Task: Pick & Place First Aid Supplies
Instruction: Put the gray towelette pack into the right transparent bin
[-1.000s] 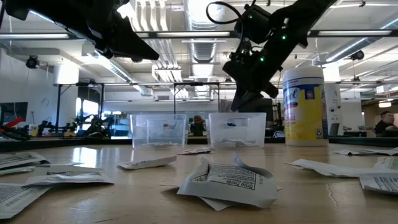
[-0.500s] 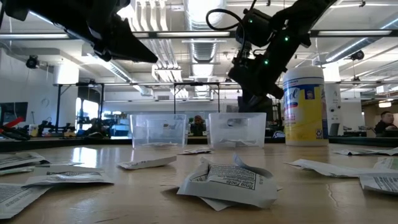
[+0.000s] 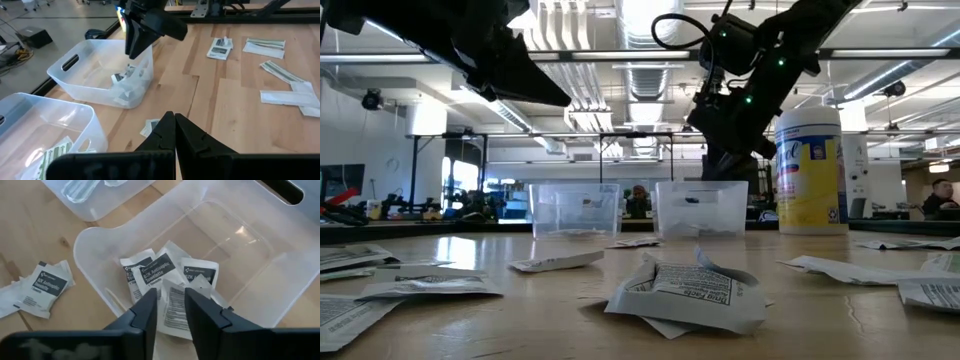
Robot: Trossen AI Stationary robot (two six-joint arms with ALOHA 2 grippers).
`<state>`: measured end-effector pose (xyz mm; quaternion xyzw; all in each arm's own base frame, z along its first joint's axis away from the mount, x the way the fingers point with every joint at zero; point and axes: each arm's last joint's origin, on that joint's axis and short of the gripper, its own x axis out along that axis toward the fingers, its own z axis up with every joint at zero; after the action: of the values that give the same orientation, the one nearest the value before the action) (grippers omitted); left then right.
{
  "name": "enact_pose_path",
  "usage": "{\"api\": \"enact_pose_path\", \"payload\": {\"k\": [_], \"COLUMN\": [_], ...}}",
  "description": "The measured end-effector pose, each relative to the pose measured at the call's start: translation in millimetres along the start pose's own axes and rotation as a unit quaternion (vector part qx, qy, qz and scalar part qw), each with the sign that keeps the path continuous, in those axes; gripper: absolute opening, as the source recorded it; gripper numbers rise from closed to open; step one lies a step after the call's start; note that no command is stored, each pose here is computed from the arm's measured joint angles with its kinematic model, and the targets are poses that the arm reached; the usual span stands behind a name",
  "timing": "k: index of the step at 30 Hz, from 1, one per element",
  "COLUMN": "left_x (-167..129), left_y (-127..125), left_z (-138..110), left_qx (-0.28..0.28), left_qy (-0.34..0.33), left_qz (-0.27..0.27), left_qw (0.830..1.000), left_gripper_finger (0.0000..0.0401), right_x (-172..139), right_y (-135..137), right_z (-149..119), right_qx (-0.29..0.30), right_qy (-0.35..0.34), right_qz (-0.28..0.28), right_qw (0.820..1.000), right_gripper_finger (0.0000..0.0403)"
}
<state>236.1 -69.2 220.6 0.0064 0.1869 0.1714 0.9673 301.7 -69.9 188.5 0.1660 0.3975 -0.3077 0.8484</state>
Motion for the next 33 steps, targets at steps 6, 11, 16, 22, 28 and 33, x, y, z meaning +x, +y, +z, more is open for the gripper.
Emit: {"api": "enact_pose_path", "payload": {"k": [6, 11, 16, 22, 28, 33], "left_x": [0.0, -0.1, -0.1, -0.2, -1.2, -4.3], "left_y": [0.2, -0.9, -1.1, -1.3, -4.7, -7.1], "left_z": [-1.5, -2.8, -4.1, -5.6, -9.9, -16.3], "left_qx": [0.005, 0.018, 0.017, -0.041, -0.082, -0.122], "left_qy": [0.007, 0.017, 0.024, 0.035, 0.077, 0.145], "left_qz": [-0.001, -0.023, -0.031, -0.037, -0.103, -0.167], "left_qw": [1.000, 0.999, 0.999, 0.998, 0.988, 0.968], "left_gripper_finger": [0.0001, 0.0006, 0.0051, 0.0115, 0.0137, 0.0136], "right_x": [-12.2, -30.3, -51.1, -72.3, -84.4, -92.0], "right_y": [0.8, 6.2, 20.2, 45.0, 68.8, 83.7], "right_z": [5.0, 6.7, 3.2, -10.5, -29.3, -43.3], "right_qx": [-0.017, -0.022, -0.038, -0.062, -0.088, -0.108], "right_qy": [-0.003, -0.015, -0.035, -0.042, -0.034, -0.025], "right_qz": [0.018, 0.050, 0.083, 0.129, 0.162, 0.184], "right_qw": [1.000, 0.998, 0.995, 0.989, 0.982, 0.977], "right_gripper_finger": [0.0119, 0.0118, 0.0108, 0.0094, 0.0080, 0.0070]}}
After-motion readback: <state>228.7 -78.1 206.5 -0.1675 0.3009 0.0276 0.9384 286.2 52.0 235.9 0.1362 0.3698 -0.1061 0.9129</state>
